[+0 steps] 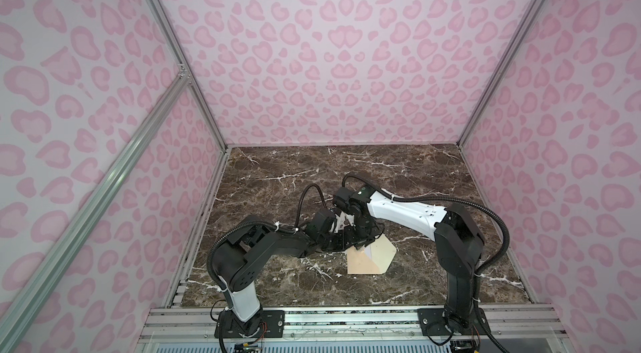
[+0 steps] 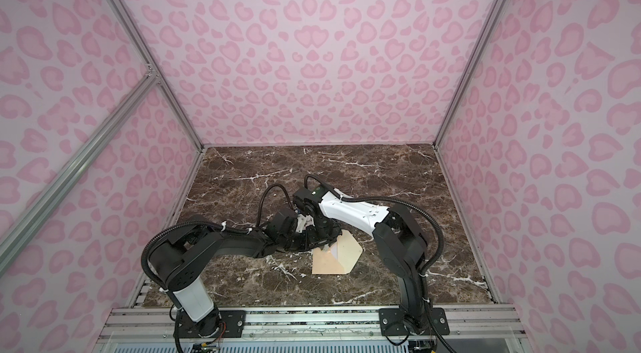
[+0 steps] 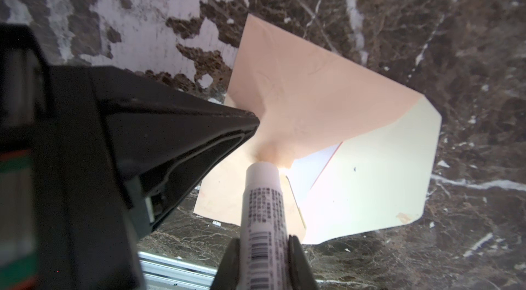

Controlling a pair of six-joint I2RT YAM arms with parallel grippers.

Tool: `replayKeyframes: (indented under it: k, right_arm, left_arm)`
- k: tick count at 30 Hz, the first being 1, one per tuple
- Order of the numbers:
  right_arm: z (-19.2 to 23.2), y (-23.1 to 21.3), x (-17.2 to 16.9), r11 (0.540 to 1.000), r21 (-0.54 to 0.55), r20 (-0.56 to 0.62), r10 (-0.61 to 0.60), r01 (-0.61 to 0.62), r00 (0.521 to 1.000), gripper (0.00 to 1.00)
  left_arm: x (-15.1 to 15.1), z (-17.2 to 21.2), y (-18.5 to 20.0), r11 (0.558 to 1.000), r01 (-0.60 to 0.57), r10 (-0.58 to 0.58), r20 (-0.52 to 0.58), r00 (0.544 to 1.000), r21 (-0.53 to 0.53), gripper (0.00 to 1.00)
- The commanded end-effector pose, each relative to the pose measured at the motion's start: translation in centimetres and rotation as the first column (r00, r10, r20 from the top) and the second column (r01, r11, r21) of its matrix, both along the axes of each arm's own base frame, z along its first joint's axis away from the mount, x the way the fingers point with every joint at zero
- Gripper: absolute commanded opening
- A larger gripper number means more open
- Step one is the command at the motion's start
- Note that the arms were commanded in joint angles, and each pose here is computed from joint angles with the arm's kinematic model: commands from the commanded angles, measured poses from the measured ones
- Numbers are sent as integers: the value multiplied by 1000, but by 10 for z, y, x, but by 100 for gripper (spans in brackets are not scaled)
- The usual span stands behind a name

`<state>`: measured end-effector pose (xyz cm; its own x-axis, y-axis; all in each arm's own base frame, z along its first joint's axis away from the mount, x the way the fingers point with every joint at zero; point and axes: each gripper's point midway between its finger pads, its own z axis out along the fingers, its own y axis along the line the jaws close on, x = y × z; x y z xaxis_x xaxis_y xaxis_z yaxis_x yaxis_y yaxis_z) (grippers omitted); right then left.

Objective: Place the letter into the envelope and seal it

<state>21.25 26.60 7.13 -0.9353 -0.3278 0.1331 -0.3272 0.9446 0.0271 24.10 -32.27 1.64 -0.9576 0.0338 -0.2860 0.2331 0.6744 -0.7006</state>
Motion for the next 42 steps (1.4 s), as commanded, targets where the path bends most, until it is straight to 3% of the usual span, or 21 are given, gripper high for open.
replayKeyframes:
  k: [1,27,42]
  right_arm:
    - [-5,-4,-1,999,-32,-11,11,-11,1000,0]
    - [-20,-3,-5,995,-83,-54,43,-48,998,0]
    - [-26,-27,3,973,-223,-19,61,-64,998,0]
  left_arm:
    - [-6,-12,8,999,0,1,-31,1000,48,3]
    - [-7,-13,7,999,8,-7,-39,999,43,4]
    - [-6,-13,10,998,8,-6,-37,999,57,4]
